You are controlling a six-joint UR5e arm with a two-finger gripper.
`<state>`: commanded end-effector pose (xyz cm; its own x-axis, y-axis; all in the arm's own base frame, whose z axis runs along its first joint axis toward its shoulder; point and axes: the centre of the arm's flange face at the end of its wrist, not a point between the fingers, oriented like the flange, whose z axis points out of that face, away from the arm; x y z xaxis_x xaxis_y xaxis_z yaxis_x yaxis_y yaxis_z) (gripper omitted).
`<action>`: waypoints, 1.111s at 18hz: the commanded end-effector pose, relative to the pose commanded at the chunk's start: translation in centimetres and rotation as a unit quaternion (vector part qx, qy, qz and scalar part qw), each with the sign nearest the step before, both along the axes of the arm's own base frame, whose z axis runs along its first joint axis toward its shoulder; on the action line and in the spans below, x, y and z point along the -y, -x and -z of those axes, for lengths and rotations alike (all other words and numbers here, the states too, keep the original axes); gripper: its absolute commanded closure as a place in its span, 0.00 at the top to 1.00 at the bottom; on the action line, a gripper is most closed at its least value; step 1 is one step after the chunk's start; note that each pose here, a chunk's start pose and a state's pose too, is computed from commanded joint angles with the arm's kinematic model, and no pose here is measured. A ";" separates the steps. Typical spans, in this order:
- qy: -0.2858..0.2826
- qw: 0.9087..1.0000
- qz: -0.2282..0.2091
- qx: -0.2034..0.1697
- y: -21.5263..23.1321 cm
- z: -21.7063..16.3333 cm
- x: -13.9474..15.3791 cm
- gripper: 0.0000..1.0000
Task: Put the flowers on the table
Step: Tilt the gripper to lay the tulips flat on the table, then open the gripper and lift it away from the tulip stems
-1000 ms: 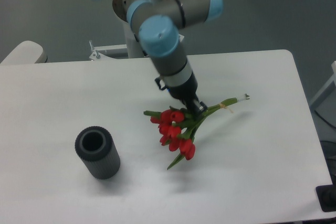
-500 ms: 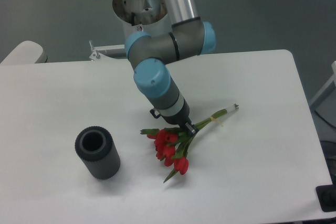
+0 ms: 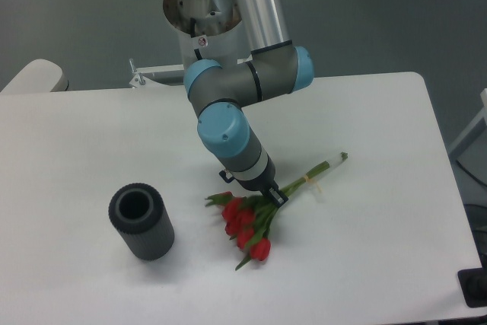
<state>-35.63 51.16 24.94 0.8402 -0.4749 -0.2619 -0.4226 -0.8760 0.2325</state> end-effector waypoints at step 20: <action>-0.170 0.983 0.036 0.055 5.4 -21.4 0.8 1.00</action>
